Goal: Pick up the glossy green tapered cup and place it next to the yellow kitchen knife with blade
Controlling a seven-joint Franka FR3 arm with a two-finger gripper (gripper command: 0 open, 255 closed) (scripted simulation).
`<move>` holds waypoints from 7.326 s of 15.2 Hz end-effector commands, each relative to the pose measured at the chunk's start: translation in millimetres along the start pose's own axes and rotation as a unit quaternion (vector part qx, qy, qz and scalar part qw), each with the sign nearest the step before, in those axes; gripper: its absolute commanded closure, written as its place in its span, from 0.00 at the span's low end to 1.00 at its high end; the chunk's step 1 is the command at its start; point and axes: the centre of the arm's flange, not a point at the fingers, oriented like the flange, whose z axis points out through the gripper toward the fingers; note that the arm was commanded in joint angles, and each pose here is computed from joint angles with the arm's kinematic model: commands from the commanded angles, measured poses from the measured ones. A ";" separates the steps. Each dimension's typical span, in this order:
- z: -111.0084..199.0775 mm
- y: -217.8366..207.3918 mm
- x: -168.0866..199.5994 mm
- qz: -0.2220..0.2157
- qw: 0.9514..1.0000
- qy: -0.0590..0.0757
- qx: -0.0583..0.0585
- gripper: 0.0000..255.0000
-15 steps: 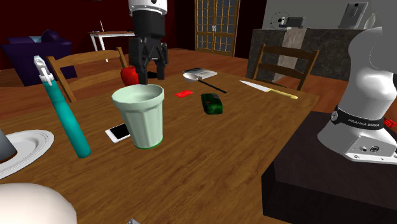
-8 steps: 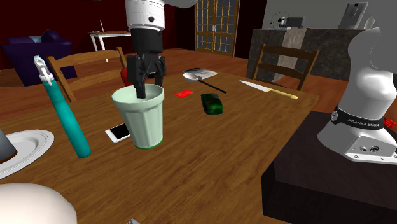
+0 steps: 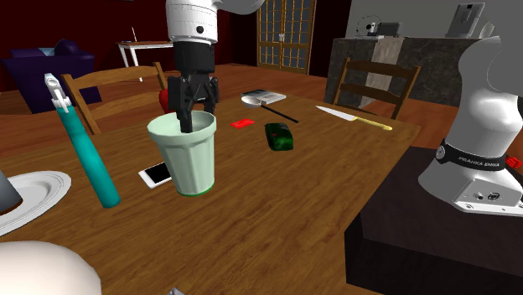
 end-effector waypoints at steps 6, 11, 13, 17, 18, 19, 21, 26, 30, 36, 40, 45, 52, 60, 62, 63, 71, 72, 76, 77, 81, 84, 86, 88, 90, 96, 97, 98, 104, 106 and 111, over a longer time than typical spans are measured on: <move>0.0 0.0 0.0 0.000 1.000 0.000 0.000 1.00; -5.2 -1.0 -0.1 0.000 1.000 0.000 0.000 1.00; -15.5 -3.0 -0.1 0.000 1.000 0.000 0.000 1.00; -36.3 -6.9 -0.2 0.000 1.000 0.000 0.000 1.00; -41.5 -7.9 -0.3 0.000 1.000 0.000 0.000 1.00; -46.7 -8.9 -0.3 0.000 1.000 0.000 0.000 1.00; -57.0 -10.9 -0.4 0.000 1.000 0.000 0.000 1.00; -83.0 -15.9 -0.6 0.000 1.000 0.000 0.000 1.00; -103.7 -19.8 -0.7 0.000 1.000 0.000 0.000 1.00; -134.8 -25.8 -0.9 0.000 1.000 0.000 0.000 1.00; -155.6 -29.7 -1.0 0.000 1.000 0.000 0.000 1.00; -181.5 -34.7 -1.2 0.000 1.000 0.000 0.000 1.00; -217.8 -41.6 -1.5 0.000 1.000 0.000 0.000 1.00; -229.5 13.3 -74.9 0.000 1.000 0.000 0.000 1.00; -232.5 29.1 -95.9 0.000 1.000 0.000 0.000 1.00; -233.9 36.9 -106.3 0.000 1.000 0.000 0.000 1.00; -245.9 99.9 -190.3 0.000 1.000 0.000 0.000 1.00; -247.4 107.8 -200.7 0.000 1.000 0.000 0.000 1.00; -253.3 139.3 -242.7 0.000 1.000 0.000 0.000 1.00; -254.8 147.2 -253.2 0.000 1.000 0.000 0.000 1.00; -260.8 178.7 -295.1 0.000 1.000 0.000 0.000 1.00; -265.2 202.3 -326.6 0.000 1.000 0.000 0.000 1.00; -268.2 218.1 -347.6 0.000 1.000 0.000 0.000 1.00; -271.2 233.8 -368.6 0.000 1.000 0.000 0.000 1.00; -268.1 246.0 -383.3 0.000 1.000 0.000 0.000 1.00; -237.0 251.9 -383.1 0.000 1.000 0.000 0.000 1.00; -231.8 252.9 -383.1 0.000 1.000 0.000 0.000 1.00; -226.6 253.9 -383.0 0.000 1.000 0.000 0.000 1.00; -195.5 259.8 -382.8 0.000 1.000 0.000 0.000 1.00; -185.1 261.8 -382.8 0.000 1.000 0.000 0.000 1.00; -159.2 266.7 -382.6 0.000 1.000 0.000 0.000 1.00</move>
